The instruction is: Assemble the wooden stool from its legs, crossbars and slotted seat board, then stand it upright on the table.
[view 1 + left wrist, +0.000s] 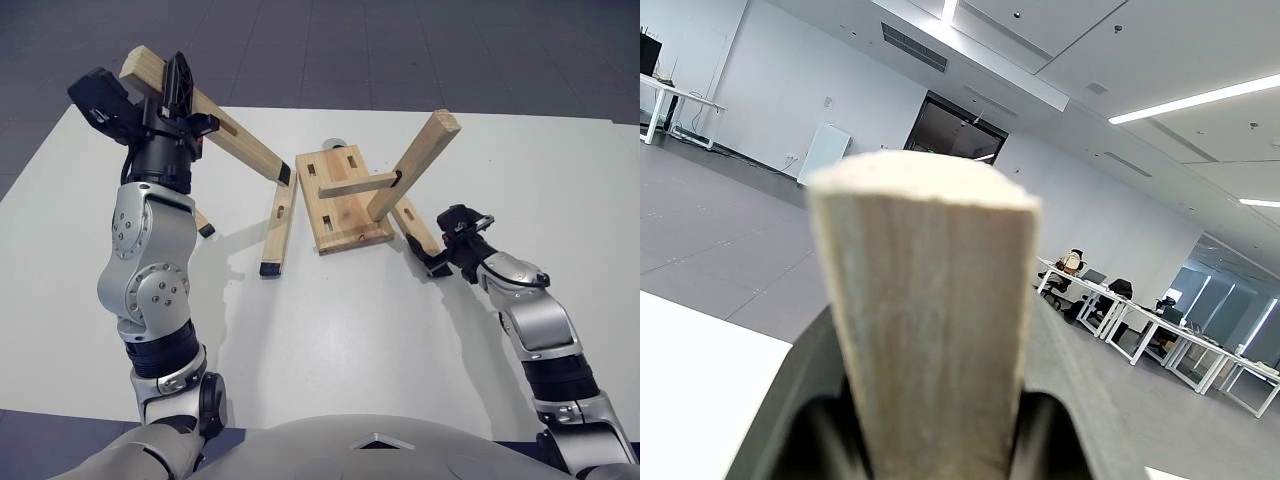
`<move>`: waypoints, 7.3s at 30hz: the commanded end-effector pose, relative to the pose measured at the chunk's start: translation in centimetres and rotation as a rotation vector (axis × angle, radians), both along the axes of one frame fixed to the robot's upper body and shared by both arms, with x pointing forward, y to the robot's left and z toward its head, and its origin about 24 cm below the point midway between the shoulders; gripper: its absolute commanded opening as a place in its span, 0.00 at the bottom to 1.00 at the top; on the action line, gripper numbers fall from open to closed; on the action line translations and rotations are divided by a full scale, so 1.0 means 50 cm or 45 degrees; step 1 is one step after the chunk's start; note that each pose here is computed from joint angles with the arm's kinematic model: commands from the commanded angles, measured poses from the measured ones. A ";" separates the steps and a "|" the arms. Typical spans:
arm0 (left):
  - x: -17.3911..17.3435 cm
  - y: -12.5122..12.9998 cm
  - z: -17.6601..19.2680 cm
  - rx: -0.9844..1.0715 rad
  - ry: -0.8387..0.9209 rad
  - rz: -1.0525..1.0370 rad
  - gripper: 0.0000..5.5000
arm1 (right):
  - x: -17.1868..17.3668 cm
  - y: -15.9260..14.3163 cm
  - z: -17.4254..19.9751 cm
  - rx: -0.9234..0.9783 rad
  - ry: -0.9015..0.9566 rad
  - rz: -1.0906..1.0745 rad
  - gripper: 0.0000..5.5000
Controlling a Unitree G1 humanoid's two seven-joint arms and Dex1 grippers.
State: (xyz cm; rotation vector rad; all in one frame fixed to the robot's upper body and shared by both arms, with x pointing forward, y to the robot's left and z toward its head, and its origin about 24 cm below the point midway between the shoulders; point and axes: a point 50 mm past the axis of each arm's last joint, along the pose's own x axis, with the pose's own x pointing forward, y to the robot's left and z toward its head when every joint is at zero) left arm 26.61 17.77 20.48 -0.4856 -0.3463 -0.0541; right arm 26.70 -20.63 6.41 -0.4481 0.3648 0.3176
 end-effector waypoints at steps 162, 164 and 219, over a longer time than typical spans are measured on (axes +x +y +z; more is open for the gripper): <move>0.008 -0.108 -0.017 0.327 -0.177 -0.369 0.83 | 0.068 0.198 0.438 0.386 -1.337 -0.064 0.98; 0.009 -0.103 -0.008 0.373 -0.197 -0.400 0.90 | 0.070 0.194 0.436 0.386 -1.334 -0.086 0.98; 0.026 0.148 0.142 0.135 -0.327 0.540 0.98 | -0.006 0.290 0.233 0.425 -0.513 0.764 0.95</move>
